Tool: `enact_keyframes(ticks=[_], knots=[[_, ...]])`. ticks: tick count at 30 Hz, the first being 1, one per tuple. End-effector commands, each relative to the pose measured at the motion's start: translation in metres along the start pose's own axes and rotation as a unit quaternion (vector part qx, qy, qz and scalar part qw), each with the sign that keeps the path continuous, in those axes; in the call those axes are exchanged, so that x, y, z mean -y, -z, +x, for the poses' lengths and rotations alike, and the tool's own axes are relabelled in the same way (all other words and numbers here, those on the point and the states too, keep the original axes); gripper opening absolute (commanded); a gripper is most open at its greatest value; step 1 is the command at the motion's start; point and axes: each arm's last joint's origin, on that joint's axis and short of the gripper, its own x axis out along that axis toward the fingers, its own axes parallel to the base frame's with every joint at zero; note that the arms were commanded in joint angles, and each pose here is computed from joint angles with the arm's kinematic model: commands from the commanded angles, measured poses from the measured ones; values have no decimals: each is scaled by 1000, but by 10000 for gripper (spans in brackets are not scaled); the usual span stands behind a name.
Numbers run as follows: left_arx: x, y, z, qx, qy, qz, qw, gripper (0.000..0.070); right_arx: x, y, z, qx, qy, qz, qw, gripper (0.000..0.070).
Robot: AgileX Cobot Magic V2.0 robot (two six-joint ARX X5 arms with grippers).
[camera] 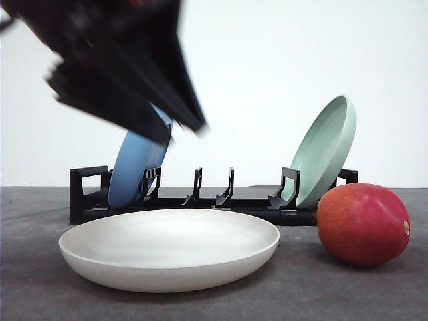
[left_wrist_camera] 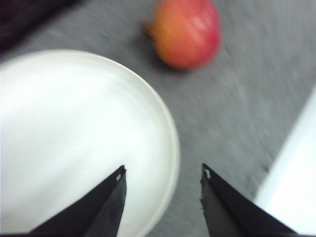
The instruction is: Place pomegranate in white plate
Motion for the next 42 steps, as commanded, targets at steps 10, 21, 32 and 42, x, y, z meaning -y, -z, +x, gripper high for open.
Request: enact_keyframes(ticks=[10,21,32,42], knots=[[-65,6,-70,52,-134,-98,985,276,-1,-3,-1,0,-3,17,1000,338],[-99,20,-102,75,-233,-168,955,274,-1,8,23,-106,-53,98,988,338],[-100,20,-103,75,-235,-171,954,273,-19,22,83,-278,-48,89,955,371],[-100,20,-103,75,-235,-171,954,273,-24,31,132,-327,1,45,944,628]])
